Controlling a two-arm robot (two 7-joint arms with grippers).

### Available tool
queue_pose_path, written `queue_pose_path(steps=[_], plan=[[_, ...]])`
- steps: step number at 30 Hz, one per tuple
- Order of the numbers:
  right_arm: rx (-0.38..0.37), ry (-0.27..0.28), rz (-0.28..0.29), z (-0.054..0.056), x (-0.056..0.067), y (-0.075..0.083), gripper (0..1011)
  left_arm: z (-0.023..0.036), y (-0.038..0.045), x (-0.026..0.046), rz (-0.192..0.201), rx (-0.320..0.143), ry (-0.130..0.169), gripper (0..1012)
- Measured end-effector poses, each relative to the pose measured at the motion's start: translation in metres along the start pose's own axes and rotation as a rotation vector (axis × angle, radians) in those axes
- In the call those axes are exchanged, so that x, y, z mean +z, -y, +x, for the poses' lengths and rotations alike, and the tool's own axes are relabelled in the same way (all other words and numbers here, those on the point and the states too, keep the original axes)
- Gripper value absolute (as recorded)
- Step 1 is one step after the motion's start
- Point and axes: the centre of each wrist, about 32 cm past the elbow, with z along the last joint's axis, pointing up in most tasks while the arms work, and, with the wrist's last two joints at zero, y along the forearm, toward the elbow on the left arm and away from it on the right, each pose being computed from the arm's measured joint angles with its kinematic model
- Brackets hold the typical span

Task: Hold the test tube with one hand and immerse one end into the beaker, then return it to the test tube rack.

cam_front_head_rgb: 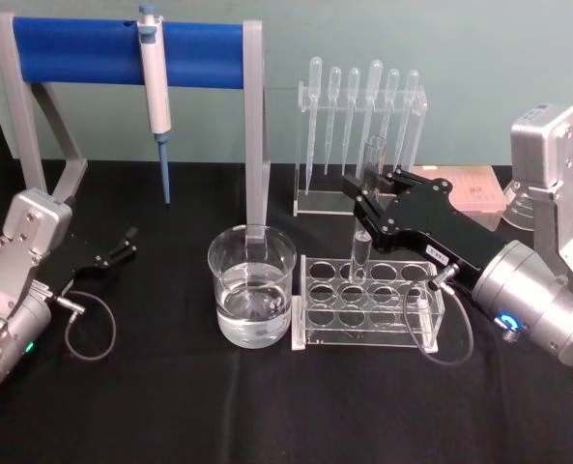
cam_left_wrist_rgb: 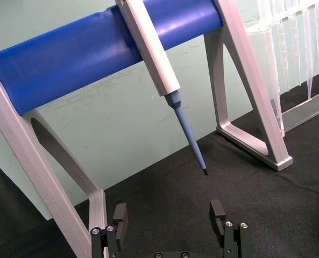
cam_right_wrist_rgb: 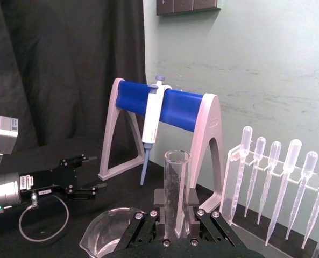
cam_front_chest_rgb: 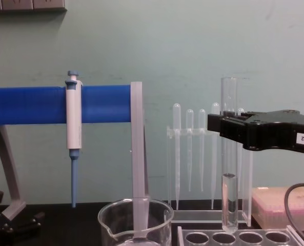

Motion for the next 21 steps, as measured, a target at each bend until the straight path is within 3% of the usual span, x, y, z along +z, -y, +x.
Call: queue_pose_path(steps=[21], plan=[[0.000, 0.000, 0.000, 0.0000, 0.0000, 0.0000, 227, 0.0000, 0.0000, 0.0000, 0.000, 0.000, 0.000, 1000]])
